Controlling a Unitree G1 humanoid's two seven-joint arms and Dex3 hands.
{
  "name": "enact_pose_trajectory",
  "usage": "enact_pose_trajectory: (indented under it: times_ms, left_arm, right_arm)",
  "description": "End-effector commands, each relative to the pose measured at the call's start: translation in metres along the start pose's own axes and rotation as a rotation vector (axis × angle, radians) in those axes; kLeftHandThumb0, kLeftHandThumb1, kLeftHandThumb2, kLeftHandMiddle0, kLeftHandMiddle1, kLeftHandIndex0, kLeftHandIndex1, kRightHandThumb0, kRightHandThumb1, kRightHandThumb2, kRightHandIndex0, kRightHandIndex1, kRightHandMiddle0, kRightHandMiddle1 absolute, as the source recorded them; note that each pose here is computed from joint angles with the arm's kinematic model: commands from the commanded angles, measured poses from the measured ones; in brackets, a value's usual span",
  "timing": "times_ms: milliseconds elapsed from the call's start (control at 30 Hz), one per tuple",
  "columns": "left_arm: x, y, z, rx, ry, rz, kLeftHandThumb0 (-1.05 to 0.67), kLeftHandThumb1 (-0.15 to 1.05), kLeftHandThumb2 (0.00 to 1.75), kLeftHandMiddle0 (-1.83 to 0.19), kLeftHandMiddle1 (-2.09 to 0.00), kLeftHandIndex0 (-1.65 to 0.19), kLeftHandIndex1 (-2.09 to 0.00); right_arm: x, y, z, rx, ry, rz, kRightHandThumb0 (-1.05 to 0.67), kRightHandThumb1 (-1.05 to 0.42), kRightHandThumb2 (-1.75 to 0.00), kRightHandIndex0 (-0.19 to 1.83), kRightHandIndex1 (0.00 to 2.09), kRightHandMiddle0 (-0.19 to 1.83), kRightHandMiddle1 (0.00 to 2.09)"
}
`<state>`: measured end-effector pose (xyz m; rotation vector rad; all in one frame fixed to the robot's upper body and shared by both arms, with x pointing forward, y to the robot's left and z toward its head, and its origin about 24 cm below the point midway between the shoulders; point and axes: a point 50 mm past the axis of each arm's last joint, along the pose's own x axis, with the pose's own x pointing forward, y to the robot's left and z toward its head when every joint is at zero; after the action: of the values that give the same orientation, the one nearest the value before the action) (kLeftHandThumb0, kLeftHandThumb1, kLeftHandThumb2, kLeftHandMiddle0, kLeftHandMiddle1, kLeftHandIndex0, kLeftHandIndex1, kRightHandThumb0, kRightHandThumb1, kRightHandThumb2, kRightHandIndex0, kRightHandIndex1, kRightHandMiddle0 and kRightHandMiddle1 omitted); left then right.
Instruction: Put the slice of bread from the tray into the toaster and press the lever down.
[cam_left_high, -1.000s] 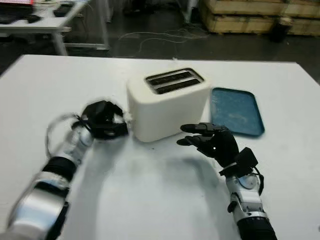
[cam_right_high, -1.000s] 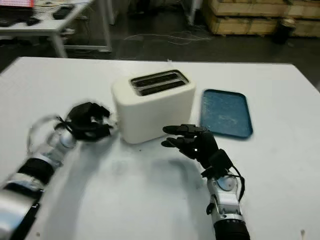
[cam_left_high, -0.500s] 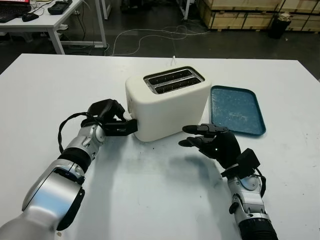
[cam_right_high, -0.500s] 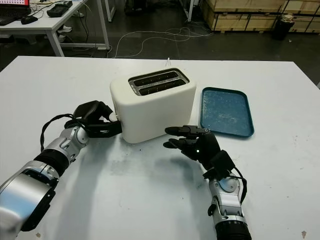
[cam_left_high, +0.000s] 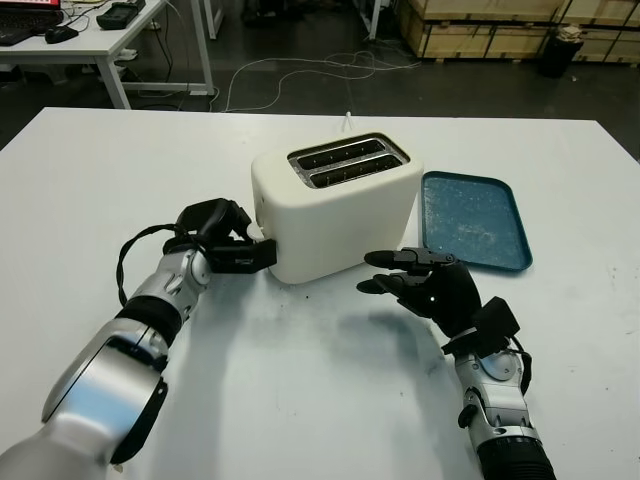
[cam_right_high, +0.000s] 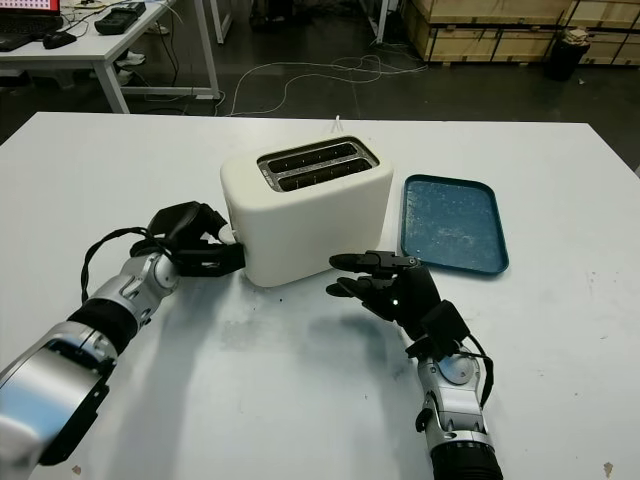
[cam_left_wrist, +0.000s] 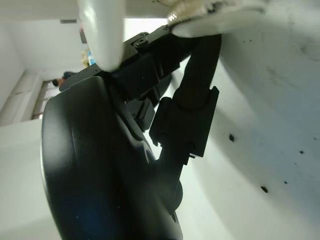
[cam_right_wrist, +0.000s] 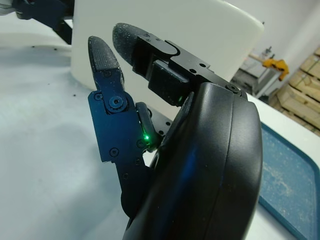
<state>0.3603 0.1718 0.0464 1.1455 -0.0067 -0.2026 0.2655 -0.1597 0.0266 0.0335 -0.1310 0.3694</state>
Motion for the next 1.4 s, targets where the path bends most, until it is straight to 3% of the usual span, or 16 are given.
enact_pose_trajectory:
  times_ms: [0, 100, 200, 233, 333, 600, 867, 967, 1067, 1233, 1367]
  left_arm:
    - [-0.025, -0.056, 0.024, -0.094, -0.154, -0.312, -0.21, 0.92, 0.06, -0.89, -0.73, -1.08, -0.01]
    - [-0.036, -0.026, 0.015, -0.086, -0.174, -0.266, -0.2, 0.92, 0.05, -0.91, -0.89, -1.09, -0.02]
    - [-0.05, 0.001, 0.007, -0.003, -0.153, -0.246, -0.21, 0.91, 0.02, -0.93, -0.92, -1.12, -0.03]
    - [-0.055, 0.009, 0.005, 0.021, -0.132, -0.244, -0.21, 0.91, 0.01, -0.94, -0.89, -1.12, -0.02]
    - [-0.066, 0.027, 0.0, 0.048, -0.071, -0.246, -0.32, 0.87, 0.0, -1.04, -0.56, -1.12, -0.01]
    - [-0.078, 0.048, -0.009, 0.07, 0.026, -0.176, -0.35, 0.8, 0.0, -1.14, -0.52, -1.16, -0.02]
    - [-0.079, 0.071, -0.009, 0.098, 0.01, -0.124, -0.35, 0.79, 0.0, -0.99, -0.76, -1.19, -0.02]
    - [-0.082, 0.085, -0.006, 0.111, -0.019, -0.103, -0.37, 0.78, 0.0, -0.97, -0.76, -1.19, -0.02]
    - [-0.09, 0.104, 0.001, 0.075, -0.1, -0.039, -0.41, 0.77, 0.0, -0.99, -0.79, -1.22, -0.03]
    - [-0.104, 0.137, 0.011, -0.056, -0.289, 0.133, -0.36, 0.76, 0.0, -0.87, -1.21, -1.28, -0.08]
    - [-0.106, 0.162, 0.016, -0.047, -0.34, 0.167, -0.37, 0.77, 0.0, -0.84, -1.24, -1.26, -0.11]
  right_arm:
    - [0.005, -0.007, 0.009, -0.03, -0.055, -0.001, -0.46, -0.86, 0.0, 1.33, 0.01, 1.17, 0.0]
    - [0.007, -0.01, 0.013, -0.045, -0.063, 0.001, -0.46, -0.86, 0.0, 1.32, 0.0, 1.16, 0.0]
    - [0.009, -0.013, 0.017, -0.06, -0.079, 0.002, -0.45, -0.86, 0.0, 1.3, 0.0, 1.15, 0.0]
    - [0.009, -0.015, 0.018, -0.064, -0.086, 0.004, -0.45, -0.86, 0.0, 1.3, 0.0, 1.15, 0.0]
    - [0.011, -0.018, 0.021, -0.077, -0.102, 0.004, -0.45, -0.86, 0.0, 1.28, 0.0, 1.14, 0.0]
    - [0.012, -0.022, 0.024, -0.105, -0.106, -0.007, -0.46, -0.83, 0.0, 1.23, 0.0, 1.1, 0.0]
    - [0.017, -0.039, 0.038, -0.196, -0.159, 0.0, -0.4, -0.83, 0.0, 1.17, 0.0, 1.05, 0.0]
    - [0.021, -0.053, 0.049, -0.242, -0.174, 0.018, -0.41, -0.83, 0.0, 1.15, 0.0, 1.03, 0.0]
    - [0.027, -0.071, 0.068, -0.341, -0.178, 0.027, -0.47, -0.82, 0.0, 1.16, 0.01, 1.01, 0.0]
    - [0.037, -0.1, 0.109, -0.518, -0.182, 0.003, -0.48, -0.8, 0.0, 1.14, 0.0, 0.98, 0.0]
    - [0.05, -0.119, 0.139, -0.625, -0.178, -0.036, -0.48, -0.78, 0.0, 1.13, 0.01, 1.0, 0.01]
